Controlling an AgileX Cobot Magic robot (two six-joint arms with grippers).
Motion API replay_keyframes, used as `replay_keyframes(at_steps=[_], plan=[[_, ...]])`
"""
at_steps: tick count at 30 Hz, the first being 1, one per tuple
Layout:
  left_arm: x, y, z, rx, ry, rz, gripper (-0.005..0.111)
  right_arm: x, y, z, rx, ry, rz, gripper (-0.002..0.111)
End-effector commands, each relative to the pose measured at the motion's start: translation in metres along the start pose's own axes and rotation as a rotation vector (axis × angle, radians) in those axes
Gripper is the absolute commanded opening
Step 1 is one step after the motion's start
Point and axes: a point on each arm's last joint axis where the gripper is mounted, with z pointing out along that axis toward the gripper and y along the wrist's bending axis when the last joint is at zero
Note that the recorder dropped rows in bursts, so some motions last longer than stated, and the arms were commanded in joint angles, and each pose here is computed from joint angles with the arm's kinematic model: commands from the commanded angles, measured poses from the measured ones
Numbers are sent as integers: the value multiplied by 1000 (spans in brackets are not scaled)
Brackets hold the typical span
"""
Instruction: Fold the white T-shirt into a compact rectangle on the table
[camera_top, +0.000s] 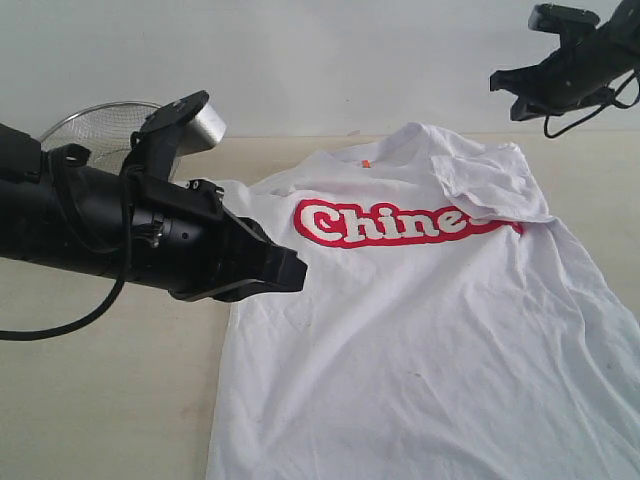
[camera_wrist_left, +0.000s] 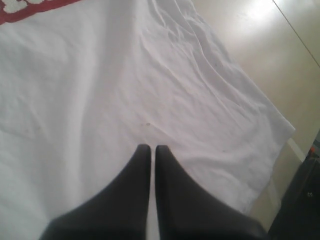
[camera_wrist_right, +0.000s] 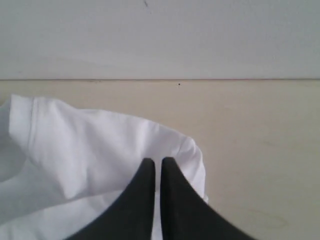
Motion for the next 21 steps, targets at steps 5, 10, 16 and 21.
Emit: replay_keyframes(at_steps=[5,10,16,21], plan=[[-2,-2,-3,10,-10,1,4,39,-17,51,17,99,54,0],[-1,-3,-3,16,-5,1,4,32,-16,47,20,76,45,0],[-1,-3,-3,23,0,1,4,-2,-3,10,-7,0,24,0],[-2,-2,-3,9,-14,0,4,-22,7,-20,-23,-48,10,0]])
